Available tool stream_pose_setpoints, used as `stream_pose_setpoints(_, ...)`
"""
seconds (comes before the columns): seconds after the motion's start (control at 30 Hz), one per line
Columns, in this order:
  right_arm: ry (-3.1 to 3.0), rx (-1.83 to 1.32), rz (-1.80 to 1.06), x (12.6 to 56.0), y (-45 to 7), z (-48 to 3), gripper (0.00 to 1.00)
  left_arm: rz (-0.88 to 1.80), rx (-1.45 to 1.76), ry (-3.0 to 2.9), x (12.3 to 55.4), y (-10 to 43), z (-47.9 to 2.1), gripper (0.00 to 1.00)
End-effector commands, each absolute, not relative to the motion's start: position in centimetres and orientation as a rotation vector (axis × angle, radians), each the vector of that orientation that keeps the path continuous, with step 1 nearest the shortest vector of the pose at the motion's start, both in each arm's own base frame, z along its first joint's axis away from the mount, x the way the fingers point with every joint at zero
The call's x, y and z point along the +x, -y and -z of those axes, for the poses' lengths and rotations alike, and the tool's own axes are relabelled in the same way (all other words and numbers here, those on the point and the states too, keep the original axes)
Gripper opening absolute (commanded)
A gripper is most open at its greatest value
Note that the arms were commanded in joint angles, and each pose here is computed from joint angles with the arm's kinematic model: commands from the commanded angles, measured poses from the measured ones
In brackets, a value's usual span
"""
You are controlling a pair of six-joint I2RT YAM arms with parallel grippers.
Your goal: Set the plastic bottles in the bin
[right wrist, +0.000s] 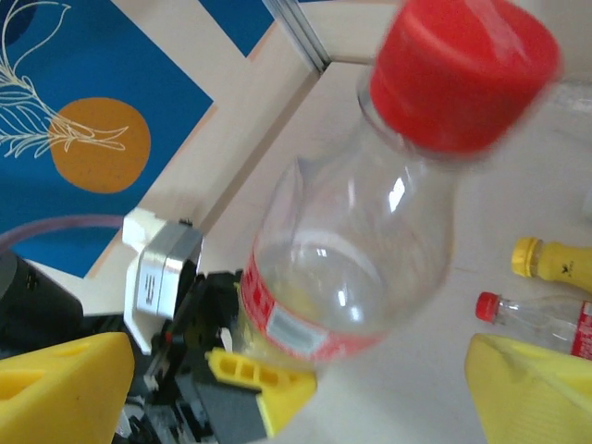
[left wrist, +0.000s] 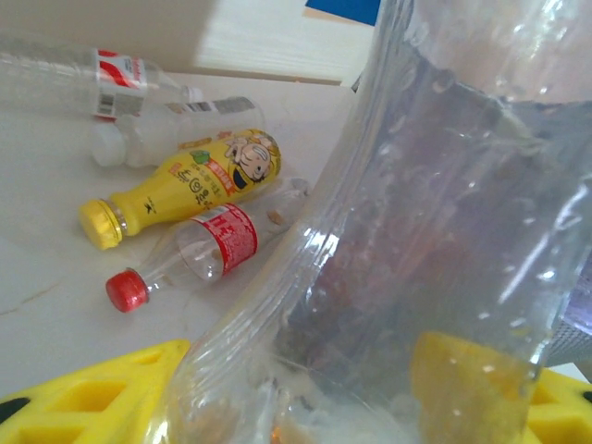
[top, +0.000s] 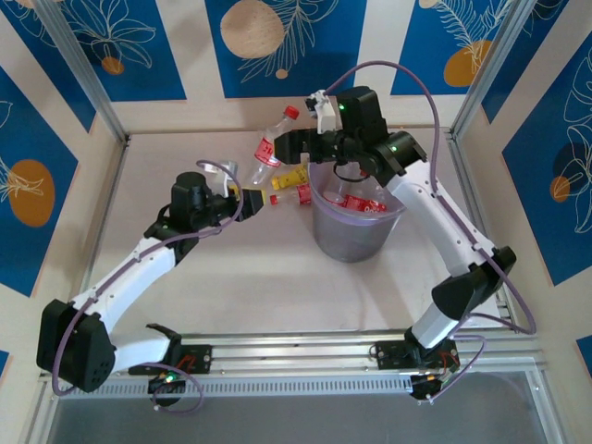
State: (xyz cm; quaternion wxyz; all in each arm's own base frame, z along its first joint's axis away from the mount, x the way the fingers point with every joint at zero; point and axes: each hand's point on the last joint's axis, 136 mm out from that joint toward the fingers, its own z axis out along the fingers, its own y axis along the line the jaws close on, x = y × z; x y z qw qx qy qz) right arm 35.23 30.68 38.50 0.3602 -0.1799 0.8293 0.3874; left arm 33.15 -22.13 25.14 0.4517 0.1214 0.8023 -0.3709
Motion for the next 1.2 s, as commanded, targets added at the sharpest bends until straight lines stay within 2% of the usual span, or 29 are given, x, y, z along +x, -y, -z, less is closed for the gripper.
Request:
stream_pose_setpoints(0.0, -2.100, -0.452, -1.065, 36.0, -31.8, -39.9, 0.92, 0.965, 0.320, -1.930, 32.4, 22.9, -26.6, 0.57)
stream_pose_setpoints(0.33, -2.181, -0.480, -1.094, 37.2, -34.1, -37.1, 0.82, 0.961, 0.327, -1.911, 32.4, 23.0, -27.3, 0.56)
stream_pose_setpoints(0.57, -2.200, -0.485, -1.107, 37.7, -34.7, -36.3, 0.64, 0.949, 0.338, -1.912, 32.3, 22.9, -27.4, 0.57)
stream_pose_setpoints(0.67, -2.194, -0.488, -1.105, 37.7, -34.6, -36.5, 0.60, 0.942, 0.340, -1.912, 32.3, 22.9, -27.4, 0.64)
stream_pose_setpoints(0.8, -2.178, -0.483, -1.102, 37.8, -34.2, -37.1, 0.54, 0.938, 0.337, -1.908, 32.3, 22.8, -27.5, 0.82)
stream_pose_setpoints(0.9, -2.151, -0.483, -1.100, 37.9, -33.8, -38.1, 0.52, 0.932, 0.337, -1.908, 32.4, 22.7, -27.3, 0.99)
stream_pose_setpoints(1.17, -2.007, -0.479, -1.003, 38.9, -31.2, -43.4, 0.51, 0.928, 0.355, -1.934, 31.9, 22.7, -26.1, 1.00)
